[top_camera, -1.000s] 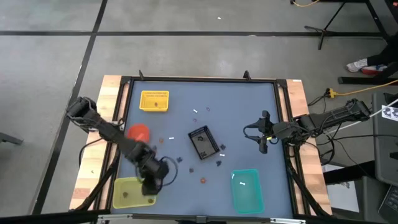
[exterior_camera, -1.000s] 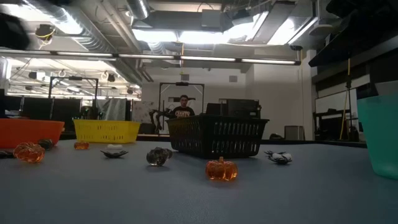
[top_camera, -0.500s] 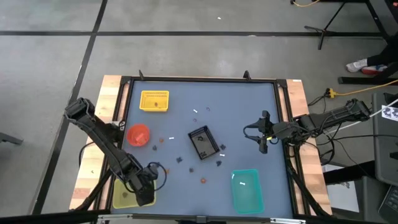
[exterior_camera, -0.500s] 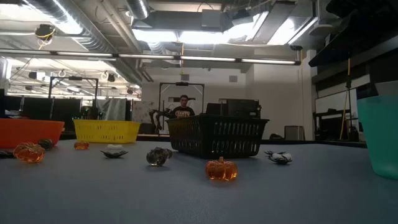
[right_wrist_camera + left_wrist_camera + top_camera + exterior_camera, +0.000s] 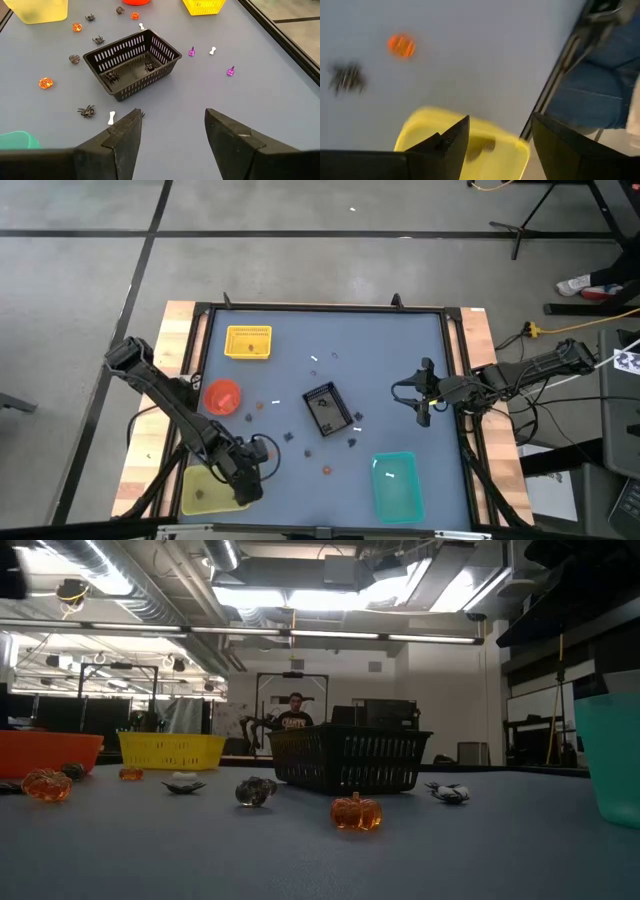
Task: Sort Halloween decoration
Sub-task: Put the orange pumpkin toy into the orange bin
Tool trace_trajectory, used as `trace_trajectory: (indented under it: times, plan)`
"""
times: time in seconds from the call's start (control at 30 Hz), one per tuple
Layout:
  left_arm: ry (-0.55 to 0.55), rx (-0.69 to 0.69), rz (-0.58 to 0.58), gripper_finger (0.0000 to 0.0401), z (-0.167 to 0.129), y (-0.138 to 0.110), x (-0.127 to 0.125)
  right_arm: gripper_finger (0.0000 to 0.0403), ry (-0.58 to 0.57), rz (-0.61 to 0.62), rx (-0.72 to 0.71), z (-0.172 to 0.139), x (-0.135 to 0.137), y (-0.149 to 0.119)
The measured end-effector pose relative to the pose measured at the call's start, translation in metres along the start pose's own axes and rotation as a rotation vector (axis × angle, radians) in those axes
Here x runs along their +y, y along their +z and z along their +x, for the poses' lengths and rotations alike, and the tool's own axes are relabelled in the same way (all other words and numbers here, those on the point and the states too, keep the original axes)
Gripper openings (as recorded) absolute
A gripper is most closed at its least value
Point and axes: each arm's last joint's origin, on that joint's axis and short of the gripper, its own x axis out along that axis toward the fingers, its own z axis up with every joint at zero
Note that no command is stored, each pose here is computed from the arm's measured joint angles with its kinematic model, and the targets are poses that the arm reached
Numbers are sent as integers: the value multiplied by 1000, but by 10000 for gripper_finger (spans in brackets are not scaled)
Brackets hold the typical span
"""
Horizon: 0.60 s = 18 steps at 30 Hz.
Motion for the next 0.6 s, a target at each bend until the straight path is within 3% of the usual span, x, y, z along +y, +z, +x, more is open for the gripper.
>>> trace_trajectory:
  times: [0.1,0.27,0.6]
  plan:
    - [-19,-78,39,192,0,11,-1,215,0,0,0,0,0,0]
    - [49,-244,10,190,-1,32,7,215,0,0,0,0,0,0]
    - [200,-164,276,190,34,40,17,215,0,0,0,0,0,0]
